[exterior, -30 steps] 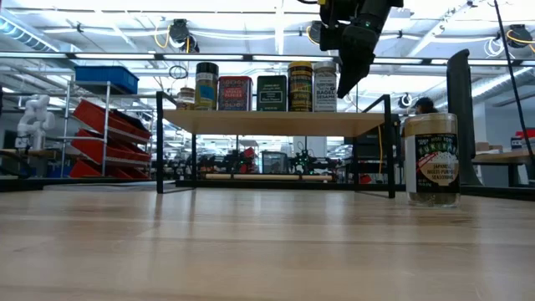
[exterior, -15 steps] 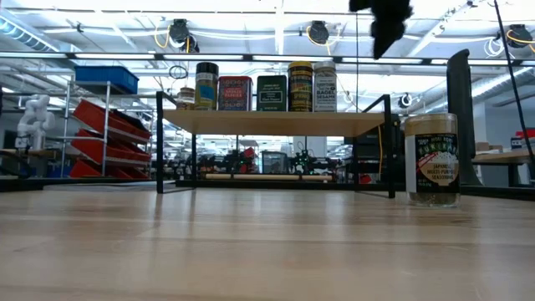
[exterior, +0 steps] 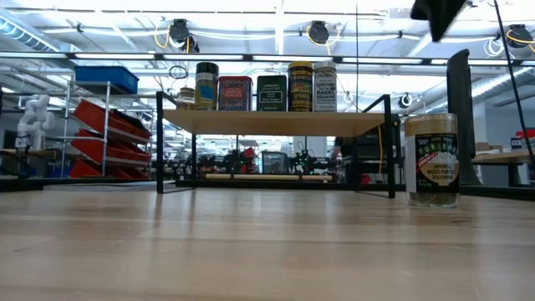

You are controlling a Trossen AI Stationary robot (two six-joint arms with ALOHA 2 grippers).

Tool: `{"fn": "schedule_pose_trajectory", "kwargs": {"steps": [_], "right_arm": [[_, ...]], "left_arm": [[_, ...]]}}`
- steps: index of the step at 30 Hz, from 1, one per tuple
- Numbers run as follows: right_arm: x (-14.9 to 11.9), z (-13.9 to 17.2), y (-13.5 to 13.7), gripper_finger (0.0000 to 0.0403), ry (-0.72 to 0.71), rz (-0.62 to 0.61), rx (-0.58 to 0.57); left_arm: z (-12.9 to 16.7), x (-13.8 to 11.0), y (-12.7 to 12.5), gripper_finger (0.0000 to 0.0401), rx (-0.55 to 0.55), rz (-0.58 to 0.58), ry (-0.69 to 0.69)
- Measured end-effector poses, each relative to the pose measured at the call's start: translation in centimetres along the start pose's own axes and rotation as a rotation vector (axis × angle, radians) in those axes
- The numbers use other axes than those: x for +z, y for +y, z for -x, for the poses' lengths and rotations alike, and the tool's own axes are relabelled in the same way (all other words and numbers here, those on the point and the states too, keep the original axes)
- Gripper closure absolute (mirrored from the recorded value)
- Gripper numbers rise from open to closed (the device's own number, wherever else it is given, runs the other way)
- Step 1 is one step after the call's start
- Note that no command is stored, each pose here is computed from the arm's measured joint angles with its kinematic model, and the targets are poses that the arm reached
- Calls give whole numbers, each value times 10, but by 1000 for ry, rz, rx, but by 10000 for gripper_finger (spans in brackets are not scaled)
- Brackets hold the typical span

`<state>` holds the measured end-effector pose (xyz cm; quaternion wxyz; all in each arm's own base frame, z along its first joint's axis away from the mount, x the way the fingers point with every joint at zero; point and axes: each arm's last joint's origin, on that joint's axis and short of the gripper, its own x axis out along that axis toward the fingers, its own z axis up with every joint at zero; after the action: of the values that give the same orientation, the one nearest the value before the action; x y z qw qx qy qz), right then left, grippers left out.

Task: Shelf spices
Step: Put the gold seasoning bottle on the shelf

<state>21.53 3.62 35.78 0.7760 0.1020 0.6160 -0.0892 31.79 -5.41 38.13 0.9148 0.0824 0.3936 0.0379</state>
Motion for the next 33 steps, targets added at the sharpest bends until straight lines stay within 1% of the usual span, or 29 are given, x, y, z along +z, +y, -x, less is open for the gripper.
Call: {"fn": "schedule_pose_trajectory", "kwargs": {"steps": [5,7,10,13,15,19,24,29,33], "right_arm": [[-10,-27,20,148,1,48,-39],[-12,-36,25,124,-5,67,-33],[-12,-46,28,93,-22,100,-24],[-11,-57,27,74,-28,160,-23],[-10,-63,25,68,-30,184,-19],[-8,-74,16,66,-15,198,-31],[-5,-83,6,66,-7,216,-37],[1,-87,-3,66,-18,196,-6],[1,-92,-10,66,4,170,2]], "left_arm": [[0,0,0,304,0,0,-1],[0,0,0,304,-1,1,-4],[0,1,0,304,-1,2,-6],[0,1,0,304,-1,3,-9],[0,1,0,304,-1,3,-9],[0,1,0,304,-1,27,-9],[0,1,0,304,-2,27,-8],[0,1,0,304,-2,27,-7],[0,1,0,304,-2,26,-6]]}}
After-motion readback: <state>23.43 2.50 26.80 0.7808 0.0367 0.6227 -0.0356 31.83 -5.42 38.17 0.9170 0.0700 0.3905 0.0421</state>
